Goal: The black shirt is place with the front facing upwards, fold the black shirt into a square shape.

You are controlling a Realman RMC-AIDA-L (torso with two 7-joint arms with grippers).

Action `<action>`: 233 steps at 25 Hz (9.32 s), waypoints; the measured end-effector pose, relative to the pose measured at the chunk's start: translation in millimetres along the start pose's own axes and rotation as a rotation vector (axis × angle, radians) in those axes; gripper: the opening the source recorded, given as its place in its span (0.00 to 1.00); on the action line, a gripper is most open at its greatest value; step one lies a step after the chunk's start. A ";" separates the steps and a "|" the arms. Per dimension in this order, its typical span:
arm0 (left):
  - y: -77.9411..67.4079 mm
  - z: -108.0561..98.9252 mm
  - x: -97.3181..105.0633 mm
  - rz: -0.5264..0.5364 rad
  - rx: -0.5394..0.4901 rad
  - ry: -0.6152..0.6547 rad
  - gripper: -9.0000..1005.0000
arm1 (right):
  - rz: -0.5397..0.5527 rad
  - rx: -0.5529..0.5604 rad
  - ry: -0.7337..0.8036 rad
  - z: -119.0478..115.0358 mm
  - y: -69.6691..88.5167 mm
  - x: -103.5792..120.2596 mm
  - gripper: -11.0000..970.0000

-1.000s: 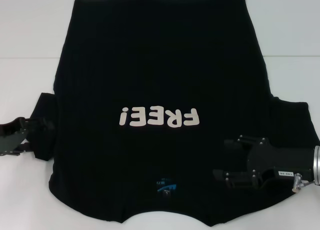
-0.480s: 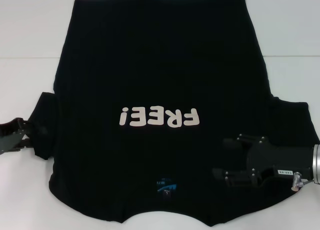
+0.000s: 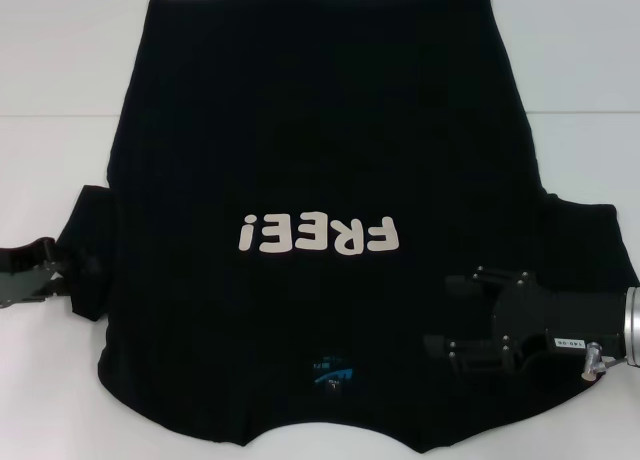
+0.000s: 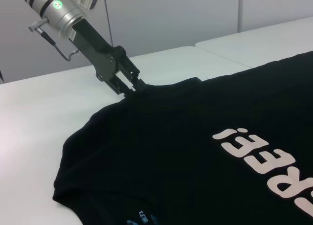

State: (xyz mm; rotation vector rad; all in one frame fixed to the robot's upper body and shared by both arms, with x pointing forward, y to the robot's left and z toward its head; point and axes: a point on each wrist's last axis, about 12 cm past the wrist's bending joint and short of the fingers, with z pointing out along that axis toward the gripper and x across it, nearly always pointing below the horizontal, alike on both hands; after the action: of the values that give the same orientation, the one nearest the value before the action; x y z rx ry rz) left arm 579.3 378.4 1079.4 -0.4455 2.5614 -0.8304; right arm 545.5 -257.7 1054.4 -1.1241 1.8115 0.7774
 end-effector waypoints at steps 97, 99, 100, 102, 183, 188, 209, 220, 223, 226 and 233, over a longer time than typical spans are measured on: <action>-4.5 -28.7 -36.8 0.131 -0.088 -0.128 0.03 | 0.003 0.014 -0.010 -1.7 -2.0 -1.3 0.94; -7.7 -32.0 -41.3 0.144 -0.086 -0.132 0.03 | 0.004 0.014 -0.011 -1.7 -1.8 -1.3 0.94; -8.5 -32.2 -41.7 0.146 -0.085 -0.131 0.03 | 0.004 0.013 -0.011 -1.7 -1.7 -1.2 0.94; -12.2 -32.4 -43.4 0.155 -0.078 -0.128 0.04 | 0.005 0.012 -0.011 -1.3 -1.4 -1.1 0.94; -60.0 14.2 86.4 1.266 0.624 -0.109 0.73 | 1.115 0.465 0.301 -160.0 -40.4 -32.8 0.94; -58.3 13.3 83.8 1.273 0.609 -0.111 0.73 | 1.110 0.524 0.349 -151.4 -51.0 -36.7 0.94; -54.5 13.5 88.9 1.260 0.606 -0.116 0.73 | 1.077 0.507 0.381 -92.7 -78.1 -28.1 0.94; -54.7 13.9 89.3 1.259 0.608 -0.116 0.73 | 1.060 0.517 0.392 -83.2 -82.2 -27.8 0.94; -54.7 13.8 89.2 1.258 0.607 -0.117 0.73 | 1.055 0.521 0.391 -81.8 -82.8 -28.2 0.94; -54.7 13.8 89.2 1.258 0.607 -0.117 0.73 | 1.052 0.517 0.391 -78.7 -83.1 -29.3 0.94; -54.7 13.8 89.2 1.258 0.607 -0.117 0.73 | 1.043 0.500 0.397 -71.3 -83.0 -31.7 0.94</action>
State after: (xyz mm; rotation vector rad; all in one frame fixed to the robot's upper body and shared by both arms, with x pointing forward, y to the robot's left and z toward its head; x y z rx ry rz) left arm 518.0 292.5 1077.7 1.1283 1.7527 -0.8938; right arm 605.1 -338.1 1108.9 0.0797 2.7471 0.5923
